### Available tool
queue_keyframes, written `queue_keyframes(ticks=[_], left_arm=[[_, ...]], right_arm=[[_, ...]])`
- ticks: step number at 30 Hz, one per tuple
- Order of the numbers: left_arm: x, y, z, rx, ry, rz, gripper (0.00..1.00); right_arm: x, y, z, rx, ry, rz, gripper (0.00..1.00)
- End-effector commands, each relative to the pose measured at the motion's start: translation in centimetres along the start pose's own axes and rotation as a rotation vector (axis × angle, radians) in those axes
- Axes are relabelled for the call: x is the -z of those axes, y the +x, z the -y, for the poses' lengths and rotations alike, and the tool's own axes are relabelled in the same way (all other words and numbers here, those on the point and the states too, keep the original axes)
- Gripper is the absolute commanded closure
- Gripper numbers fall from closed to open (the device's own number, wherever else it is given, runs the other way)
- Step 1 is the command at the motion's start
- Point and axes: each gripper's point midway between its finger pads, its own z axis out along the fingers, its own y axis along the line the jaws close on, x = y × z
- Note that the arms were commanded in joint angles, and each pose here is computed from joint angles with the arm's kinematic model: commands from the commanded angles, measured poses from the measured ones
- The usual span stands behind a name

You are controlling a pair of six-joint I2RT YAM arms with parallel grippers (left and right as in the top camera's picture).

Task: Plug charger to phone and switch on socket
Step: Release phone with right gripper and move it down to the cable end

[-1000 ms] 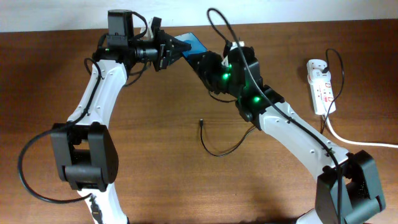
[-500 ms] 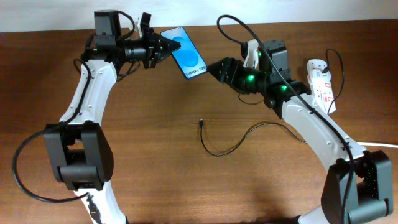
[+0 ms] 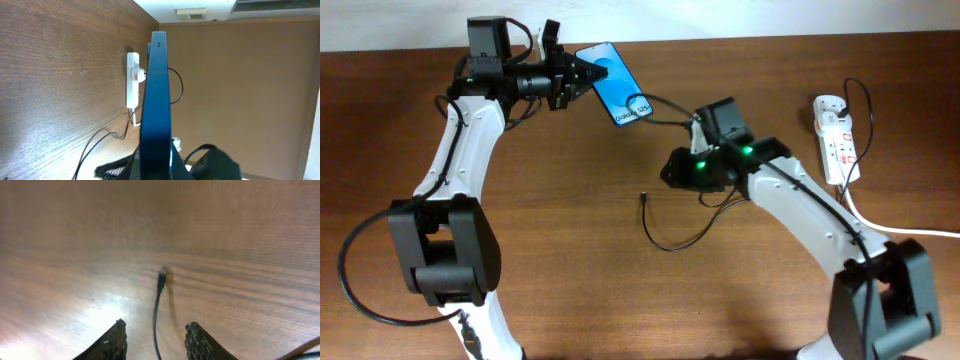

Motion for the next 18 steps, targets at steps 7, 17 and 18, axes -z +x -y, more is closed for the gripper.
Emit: queue_keyframes(ticks=[7,17,18], left_arm=[[3.1,-1.3,0.5,0.032,0.046,0.023,1.00],[8.5,-4.3,-0.8,0.092,0.048,0.142,1.00],[9.2,-4.8,-0.9,0.100,0.050,0.159,1.00]], right_arm=[[-6.1,1.9,-0.4,-0.042,-0.025,-0.187,0.64],[-7.5,2.7,-0.3,-0.060,-0.010,-0.213,0.66],[-7.6,2.8,-0.3,-0.060,-0.010,-0.216,0.66]])
